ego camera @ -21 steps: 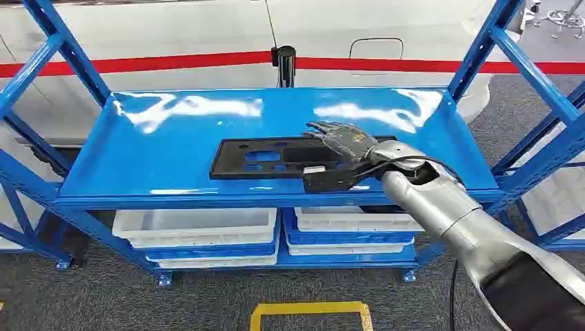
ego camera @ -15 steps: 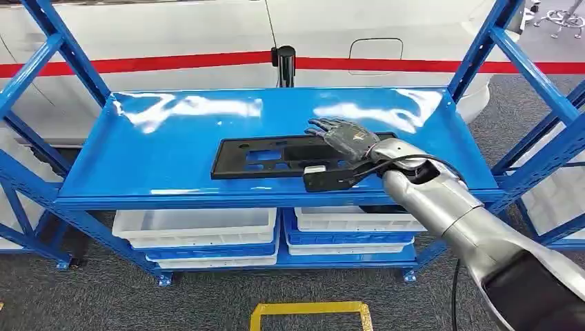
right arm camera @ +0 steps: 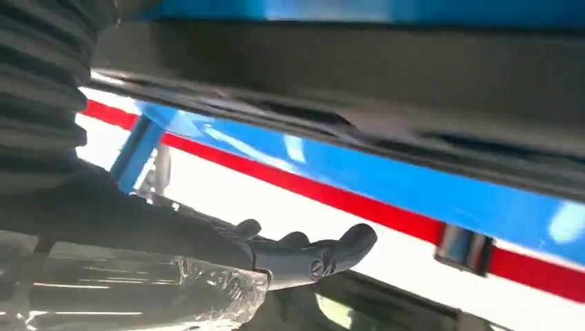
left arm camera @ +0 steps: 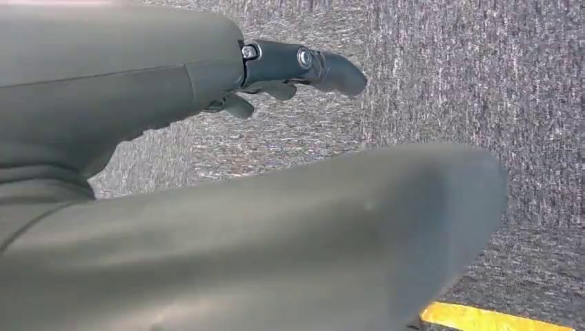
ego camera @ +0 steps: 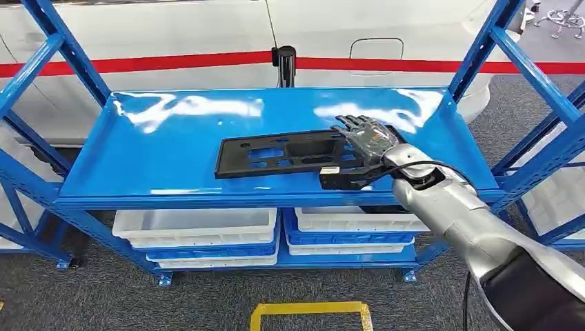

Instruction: Take the parts from the cabinet and place them on the table.

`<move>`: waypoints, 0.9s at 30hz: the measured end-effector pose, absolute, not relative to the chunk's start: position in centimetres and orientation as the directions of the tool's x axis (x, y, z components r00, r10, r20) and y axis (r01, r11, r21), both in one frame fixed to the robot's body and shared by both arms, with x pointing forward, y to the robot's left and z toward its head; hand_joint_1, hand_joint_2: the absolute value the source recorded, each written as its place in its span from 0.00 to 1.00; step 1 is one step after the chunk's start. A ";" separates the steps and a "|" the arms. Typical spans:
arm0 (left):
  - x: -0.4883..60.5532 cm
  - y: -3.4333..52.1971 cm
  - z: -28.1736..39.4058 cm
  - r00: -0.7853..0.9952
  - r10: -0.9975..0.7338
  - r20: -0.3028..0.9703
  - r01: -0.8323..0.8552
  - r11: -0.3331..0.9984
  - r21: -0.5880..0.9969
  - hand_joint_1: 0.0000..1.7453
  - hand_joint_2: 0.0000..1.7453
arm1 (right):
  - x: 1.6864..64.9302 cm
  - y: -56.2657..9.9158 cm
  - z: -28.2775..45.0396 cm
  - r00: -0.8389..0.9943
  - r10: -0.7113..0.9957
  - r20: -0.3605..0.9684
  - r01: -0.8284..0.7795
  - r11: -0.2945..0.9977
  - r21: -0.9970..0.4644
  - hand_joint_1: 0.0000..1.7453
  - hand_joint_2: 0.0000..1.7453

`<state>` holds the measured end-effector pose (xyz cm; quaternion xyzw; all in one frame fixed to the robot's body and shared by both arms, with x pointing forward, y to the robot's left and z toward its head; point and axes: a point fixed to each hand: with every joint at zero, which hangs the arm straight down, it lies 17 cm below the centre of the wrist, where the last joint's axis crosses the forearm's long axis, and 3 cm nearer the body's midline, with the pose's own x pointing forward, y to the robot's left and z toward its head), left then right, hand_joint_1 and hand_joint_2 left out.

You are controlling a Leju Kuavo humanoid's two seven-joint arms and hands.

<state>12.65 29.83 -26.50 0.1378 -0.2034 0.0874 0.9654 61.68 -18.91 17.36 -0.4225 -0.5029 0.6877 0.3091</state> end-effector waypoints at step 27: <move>17.8 33.3 -21.8 0.626 0.130 0.769 -0.436 0.876 0.207 0.00 1.00 | 61.8 -26.1 15.8 -0.376 0.892 -0.252 0.019 -0.264 -0.964 1.00 1.00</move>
